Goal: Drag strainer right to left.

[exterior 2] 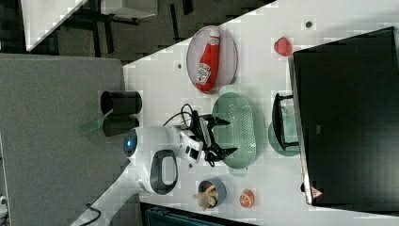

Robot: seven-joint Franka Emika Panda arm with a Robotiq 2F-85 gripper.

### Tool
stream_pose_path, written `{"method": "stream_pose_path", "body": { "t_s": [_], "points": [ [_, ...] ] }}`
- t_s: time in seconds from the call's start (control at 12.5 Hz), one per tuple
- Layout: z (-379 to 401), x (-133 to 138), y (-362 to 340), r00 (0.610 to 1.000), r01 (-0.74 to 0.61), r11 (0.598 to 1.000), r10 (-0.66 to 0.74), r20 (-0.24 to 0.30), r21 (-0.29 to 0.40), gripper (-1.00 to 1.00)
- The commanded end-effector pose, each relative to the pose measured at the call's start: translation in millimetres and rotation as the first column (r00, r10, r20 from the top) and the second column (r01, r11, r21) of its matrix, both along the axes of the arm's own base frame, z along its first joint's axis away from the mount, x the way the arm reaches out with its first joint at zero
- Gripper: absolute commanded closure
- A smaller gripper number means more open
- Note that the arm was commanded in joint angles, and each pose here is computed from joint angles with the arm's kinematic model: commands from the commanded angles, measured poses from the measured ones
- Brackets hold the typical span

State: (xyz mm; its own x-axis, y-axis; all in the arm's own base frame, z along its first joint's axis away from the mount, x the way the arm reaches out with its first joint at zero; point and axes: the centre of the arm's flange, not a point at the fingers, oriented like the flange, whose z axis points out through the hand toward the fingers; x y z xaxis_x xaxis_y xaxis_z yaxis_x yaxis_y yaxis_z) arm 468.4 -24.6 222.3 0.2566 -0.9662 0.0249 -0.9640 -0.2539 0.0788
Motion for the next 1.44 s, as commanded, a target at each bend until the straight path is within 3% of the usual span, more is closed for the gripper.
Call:
{"method": "stream_pose_path", "body": {
  "t_s": [0.08,0.48,0.88,1.44],
  "points": [
    [-19.1,13.7,11.8,0.983,0.167,0.986,-0.167,0.077,0.008,-1.0],
    [-62.7,10.0,25.8,0.984,0.156,0.988,-0.156,0.08,0.017,-1.0],
    [-63.5,9.5,57.3,0.969,0.232,0.972,-0.234,0.074,0.041,-1.0],
    [-62.8,2.6,121.0,0.97,0.23,0.97,-0.235,0.061,0.075,-1.0]
  ]
}}
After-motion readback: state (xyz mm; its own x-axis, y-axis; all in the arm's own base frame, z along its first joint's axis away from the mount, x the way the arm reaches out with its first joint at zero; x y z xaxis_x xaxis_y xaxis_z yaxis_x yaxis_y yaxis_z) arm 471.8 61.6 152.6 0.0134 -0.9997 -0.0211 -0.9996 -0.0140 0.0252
